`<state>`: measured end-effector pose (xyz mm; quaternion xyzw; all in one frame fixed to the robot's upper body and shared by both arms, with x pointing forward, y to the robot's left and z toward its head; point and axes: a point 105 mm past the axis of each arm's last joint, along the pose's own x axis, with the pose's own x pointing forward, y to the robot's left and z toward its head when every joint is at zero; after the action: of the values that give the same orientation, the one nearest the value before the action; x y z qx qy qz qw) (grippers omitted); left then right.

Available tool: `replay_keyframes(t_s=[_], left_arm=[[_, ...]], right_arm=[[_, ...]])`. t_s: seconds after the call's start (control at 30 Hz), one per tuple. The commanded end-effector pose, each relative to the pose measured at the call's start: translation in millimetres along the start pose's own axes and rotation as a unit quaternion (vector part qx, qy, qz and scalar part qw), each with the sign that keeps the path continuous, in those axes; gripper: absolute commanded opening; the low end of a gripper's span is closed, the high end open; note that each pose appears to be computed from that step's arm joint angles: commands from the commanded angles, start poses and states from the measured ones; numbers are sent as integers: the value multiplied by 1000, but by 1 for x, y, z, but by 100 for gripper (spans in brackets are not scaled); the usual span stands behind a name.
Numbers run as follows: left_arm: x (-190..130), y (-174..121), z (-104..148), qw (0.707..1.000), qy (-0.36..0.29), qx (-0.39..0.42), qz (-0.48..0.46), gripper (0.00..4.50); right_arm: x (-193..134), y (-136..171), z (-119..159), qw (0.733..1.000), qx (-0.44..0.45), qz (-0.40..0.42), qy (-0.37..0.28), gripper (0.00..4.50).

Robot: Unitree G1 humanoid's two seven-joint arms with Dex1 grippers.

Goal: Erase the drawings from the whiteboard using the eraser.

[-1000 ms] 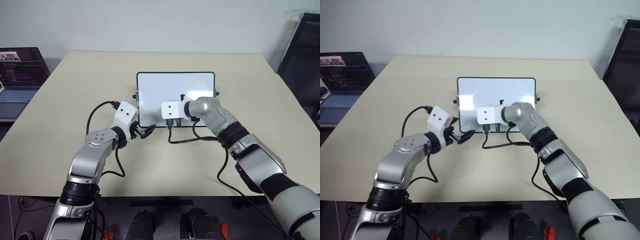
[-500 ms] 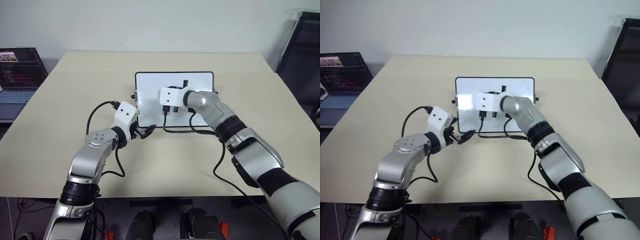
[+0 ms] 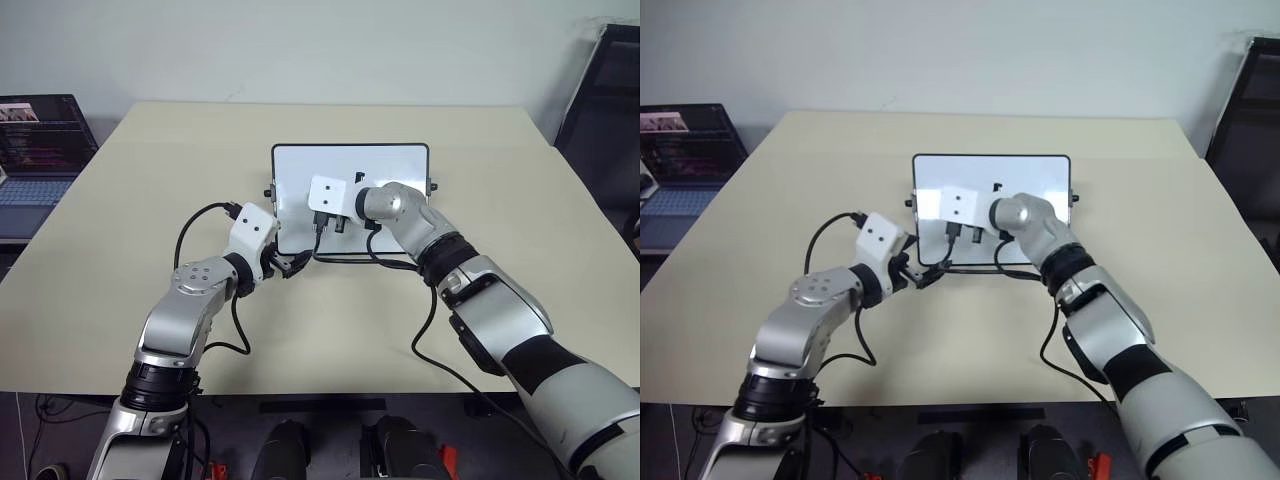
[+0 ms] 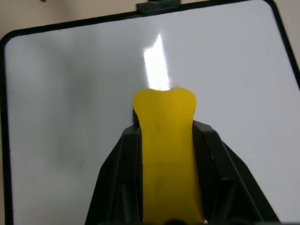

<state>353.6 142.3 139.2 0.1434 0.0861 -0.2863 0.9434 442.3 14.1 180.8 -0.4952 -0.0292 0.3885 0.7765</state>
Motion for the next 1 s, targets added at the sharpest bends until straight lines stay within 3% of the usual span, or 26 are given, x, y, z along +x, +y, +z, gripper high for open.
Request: replay_keyframes(t_s=[0.03, 0.17, 0.33, 0.47, 0.63, 0.83, 1.0], left_arm=[[-2, 0, 6, 1000, -15, 12, -3, 450], [0, -1, 7, 1000, -16, 14, -6, 450], [2, 0, 7, 1000, -18, 15, -8, 450], [1, 1, 4, 1000, -17, 15, -9, 450], [4, -2, 6, 999, -21, 16, -19, 450], [7, -11, 16, 998, -39, 22, -48, 450], [7, -20, 27, 994, -58, 39, -81, 450]], right_arm=[[-9, -28, -3, 998, 19, -53, 2, 109], [-6, -22, 0, 999, 22, -44, -3, 109], [-8, -17, -15, 999, 28, -40, 17, 109], [-20, -16, -39, 998, 40, -30, 37, 109], [-35, -11, -39, 998, 62, -26, 14, 109], [-74, -17, -17, 983, 159, -66, -62, 109], [-124, -8, -27, 956, 264, -109, -72, 109]])
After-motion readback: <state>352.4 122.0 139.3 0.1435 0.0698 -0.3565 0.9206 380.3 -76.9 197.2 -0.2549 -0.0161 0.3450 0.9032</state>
